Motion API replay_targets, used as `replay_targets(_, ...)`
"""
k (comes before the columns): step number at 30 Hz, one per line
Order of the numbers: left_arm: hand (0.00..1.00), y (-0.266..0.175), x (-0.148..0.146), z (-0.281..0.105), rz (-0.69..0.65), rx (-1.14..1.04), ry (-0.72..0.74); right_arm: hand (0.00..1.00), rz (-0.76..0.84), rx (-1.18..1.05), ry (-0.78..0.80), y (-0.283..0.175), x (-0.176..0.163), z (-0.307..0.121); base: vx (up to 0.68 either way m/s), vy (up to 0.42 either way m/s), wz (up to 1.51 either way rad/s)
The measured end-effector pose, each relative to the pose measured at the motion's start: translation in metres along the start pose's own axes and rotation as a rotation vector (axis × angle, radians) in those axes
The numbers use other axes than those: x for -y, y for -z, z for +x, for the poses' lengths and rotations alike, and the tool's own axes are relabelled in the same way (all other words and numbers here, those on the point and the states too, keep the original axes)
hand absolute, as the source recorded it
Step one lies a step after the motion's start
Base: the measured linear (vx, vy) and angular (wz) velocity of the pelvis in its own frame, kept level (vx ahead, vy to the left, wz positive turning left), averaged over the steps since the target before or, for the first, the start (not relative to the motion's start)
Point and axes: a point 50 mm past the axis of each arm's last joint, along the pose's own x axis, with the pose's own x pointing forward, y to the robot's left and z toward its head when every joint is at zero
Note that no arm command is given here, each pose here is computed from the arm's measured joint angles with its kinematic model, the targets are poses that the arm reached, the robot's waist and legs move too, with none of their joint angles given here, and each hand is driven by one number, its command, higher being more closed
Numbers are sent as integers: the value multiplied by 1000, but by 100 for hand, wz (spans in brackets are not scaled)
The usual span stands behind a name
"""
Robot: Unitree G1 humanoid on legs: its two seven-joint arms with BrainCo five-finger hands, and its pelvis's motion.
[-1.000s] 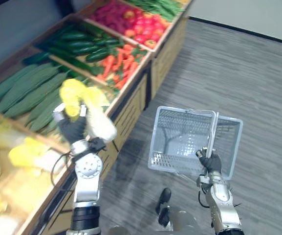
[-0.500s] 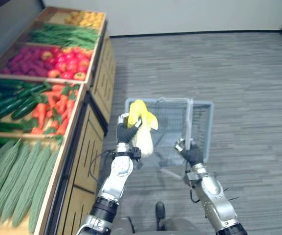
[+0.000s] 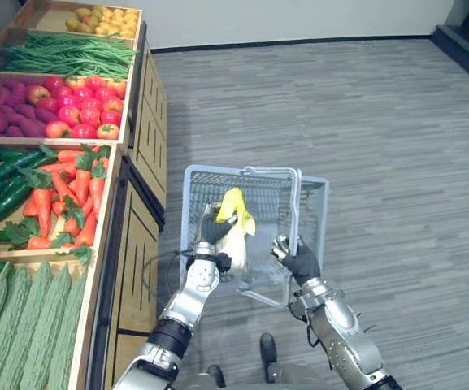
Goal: Pick vegetable in the basket
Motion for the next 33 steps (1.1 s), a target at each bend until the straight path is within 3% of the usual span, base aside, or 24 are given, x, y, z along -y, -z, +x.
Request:
replay_targets(8,0,8,2,4,27,-47,25,100,32,-26,-52,3,-9,-5,-61,59,1)
replay_targets(17,0,-9,4,2,-12,32,37,100,-122,-18,-15,0,-2,-4,-4,36,4)
replay_targets(26,0,-39,-4,-27,-287,162,115,100,-218,66,221,-20,34,-9,-17,34,21)
replay_targets(33,0,-40,-40,-51,-503,203,-27,100,-259,49,480,-20,75,-32,-45,34,28)
